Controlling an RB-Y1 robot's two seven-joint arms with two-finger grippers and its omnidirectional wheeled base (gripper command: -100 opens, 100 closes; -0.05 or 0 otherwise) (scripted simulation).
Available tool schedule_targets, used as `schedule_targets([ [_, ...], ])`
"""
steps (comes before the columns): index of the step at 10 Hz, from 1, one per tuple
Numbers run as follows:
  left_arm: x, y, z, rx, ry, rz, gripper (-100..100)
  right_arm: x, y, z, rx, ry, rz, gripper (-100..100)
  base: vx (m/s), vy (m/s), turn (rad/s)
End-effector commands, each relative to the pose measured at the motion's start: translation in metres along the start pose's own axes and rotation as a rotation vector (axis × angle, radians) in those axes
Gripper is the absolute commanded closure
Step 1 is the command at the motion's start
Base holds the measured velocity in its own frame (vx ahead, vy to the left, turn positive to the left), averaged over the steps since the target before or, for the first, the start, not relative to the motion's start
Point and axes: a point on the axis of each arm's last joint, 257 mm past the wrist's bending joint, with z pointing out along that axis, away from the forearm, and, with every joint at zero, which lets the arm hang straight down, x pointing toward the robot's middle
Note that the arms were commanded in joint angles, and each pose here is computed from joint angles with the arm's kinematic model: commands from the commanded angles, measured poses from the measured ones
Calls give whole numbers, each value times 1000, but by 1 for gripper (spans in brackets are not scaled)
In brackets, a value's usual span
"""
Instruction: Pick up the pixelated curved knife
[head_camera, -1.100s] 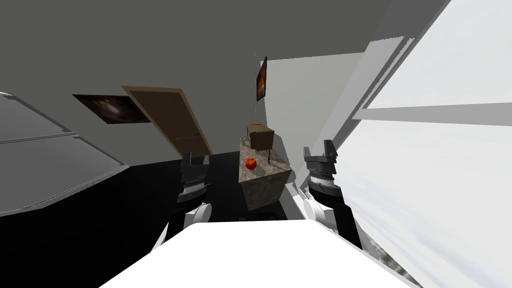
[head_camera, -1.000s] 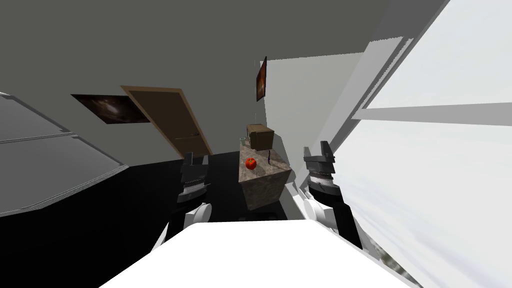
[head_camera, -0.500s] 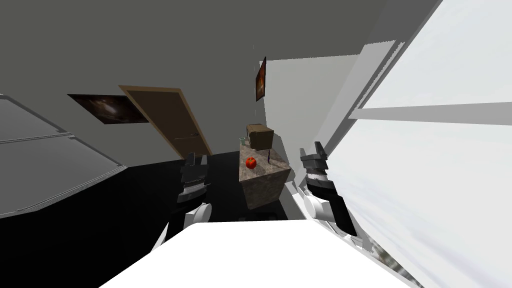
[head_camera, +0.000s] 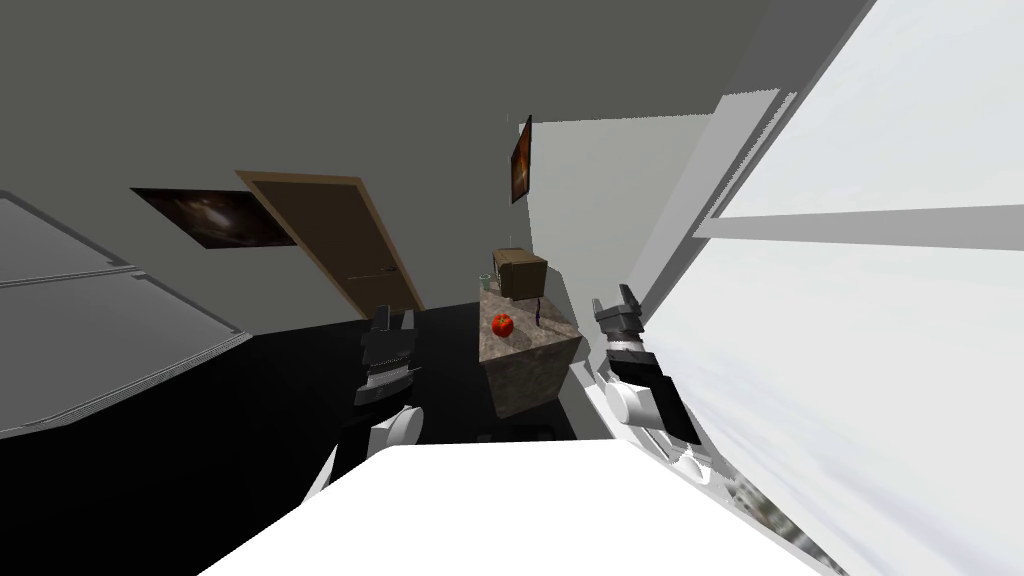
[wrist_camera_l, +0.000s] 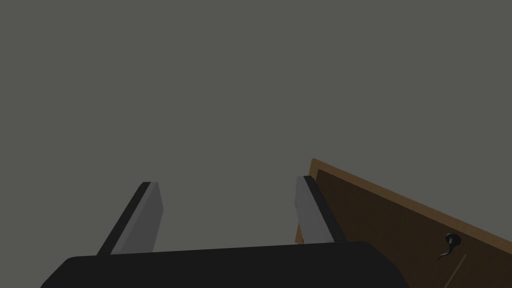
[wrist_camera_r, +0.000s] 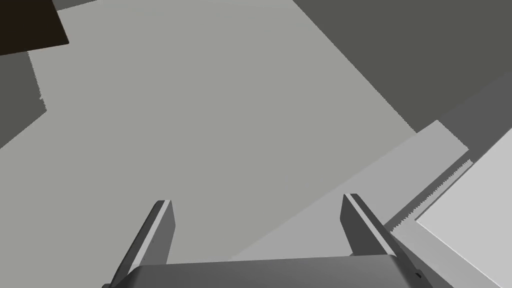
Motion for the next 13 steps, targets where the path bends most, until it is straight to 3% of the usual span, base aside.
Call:
schedule_targets([
  [1,0,0,0,0,0,0,0,-2,-7,3,26,-5,25,-100,-6,15,-7],
  [9,0,0,0,0,0,0,0,-19,-70,21,210,-48,231,-100,-2,16,-12],
  [10,0,0,0,0,0,0,0,-22,-82,26,240,-58,287,-100,4,23,-18],
  [11,0,0,0,0,0,0,0,-22,-87,25,259,-63,287,-100,5,18,-9],
  [12,0,0,0,0,0,0,0,-25,-99,31,290,-75,344,-100,8,23,-14],
  [13,0,0,0,0,0,0,0,-25,-104,29,310,-80,343,-100,7,20,-6],
])
